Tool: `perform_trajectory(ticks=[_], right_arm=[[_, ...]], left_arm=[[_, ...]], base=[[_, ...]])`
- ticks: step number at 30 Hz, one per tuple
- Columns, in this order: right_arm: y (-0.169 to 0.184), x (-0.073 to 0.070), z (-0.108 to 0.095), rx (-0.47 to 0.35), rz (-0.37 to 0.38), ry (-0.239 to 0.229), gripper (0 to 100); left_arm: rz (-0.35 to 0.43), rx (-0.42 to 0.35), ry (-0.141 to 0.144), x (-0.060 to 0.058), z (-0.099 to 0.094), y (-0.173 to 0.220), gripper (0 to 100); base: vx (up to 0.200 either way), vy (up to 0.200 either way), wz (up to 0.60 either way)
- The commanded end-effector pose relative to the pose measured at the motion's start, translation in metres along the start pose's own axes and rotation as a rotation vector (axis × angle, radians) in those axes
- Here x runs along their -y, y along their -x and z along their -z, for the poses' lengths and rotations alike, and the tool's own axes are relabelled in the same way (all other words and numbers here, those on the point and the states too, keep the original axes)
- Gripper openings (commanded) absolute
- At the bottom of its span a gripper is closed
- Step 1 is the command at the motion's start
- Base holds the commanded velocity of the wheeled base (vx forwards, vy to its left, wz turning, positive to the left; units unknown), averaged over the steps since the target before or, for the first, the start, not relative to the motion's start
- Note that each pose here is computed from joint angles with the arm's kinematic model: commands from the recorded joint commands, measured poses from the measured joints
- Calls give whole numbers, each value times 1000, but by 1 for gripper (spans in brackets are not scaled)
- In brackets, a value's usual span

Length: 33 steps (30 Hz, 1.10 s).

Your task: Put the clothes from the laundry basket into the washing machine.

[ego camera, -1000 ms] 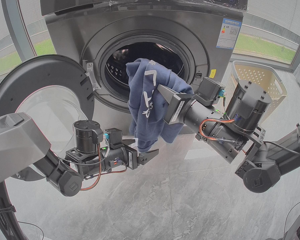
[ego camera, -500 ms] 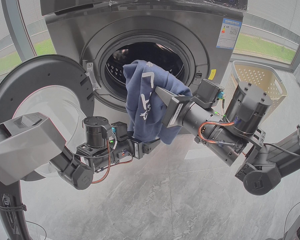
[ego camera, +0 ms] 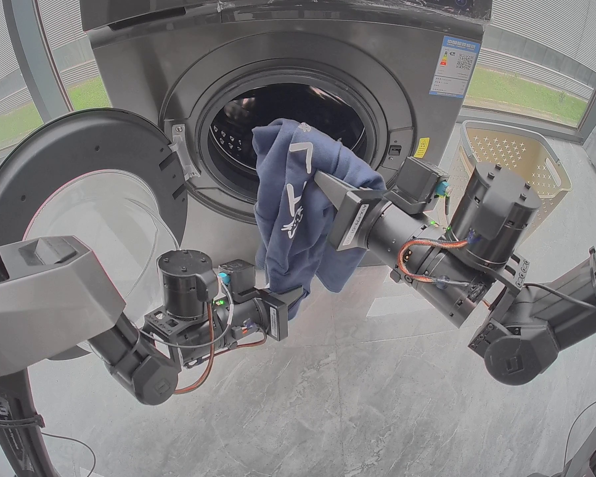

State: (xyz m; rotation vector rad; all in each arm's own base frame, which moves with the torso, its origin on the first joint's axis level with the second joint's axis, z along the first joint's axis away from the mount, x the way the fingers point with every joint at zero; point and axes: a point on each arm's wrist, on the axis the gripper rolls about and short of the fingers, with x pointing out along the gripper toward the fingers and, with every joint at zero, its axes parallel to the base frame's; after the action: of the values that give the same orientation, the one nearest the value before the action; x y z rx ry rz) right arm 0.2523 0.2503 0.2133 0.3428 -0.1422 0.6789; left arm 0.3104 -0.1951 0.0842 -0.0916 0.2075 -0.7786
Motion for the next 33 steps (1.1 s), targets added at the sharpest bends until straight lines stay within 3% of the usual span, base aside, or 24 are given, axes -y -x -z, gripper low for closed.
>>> perform_trajectory(ticks=[1,6,12,17,18,24,29,33], right_arm=[[-1,5,3,-7,14,4,0],[2,10,10,-39,17,10,0],[8,11,23,-67,-12,10,0],[17,13,34,-116,-12,15,0],[18,13,35,-120,-12,14,100],[31,16,45,-176,-1,22,100],[50,23,58,-255,27,35,100],[59,27,59,-278,41,44,100]], left_arm=[[60,41,-19,29,-10,38,0],[108,78,-33,48,-18,81,0],[143,145,-47,61,-31,116,0],[184,253,-16,67,-52,136,0],[190,267,-16,67,-56,137,0],[196,355,-25,67,-76,136,0],[170,413,15,60,-92,131,0],[158,450,19,58,-101,129,0]], base=[[0,0,0],[0,0,0],[0,0,0],[0,0,0],[0,0,0],[0,0,0],[0,0,0],[0,0,0]])
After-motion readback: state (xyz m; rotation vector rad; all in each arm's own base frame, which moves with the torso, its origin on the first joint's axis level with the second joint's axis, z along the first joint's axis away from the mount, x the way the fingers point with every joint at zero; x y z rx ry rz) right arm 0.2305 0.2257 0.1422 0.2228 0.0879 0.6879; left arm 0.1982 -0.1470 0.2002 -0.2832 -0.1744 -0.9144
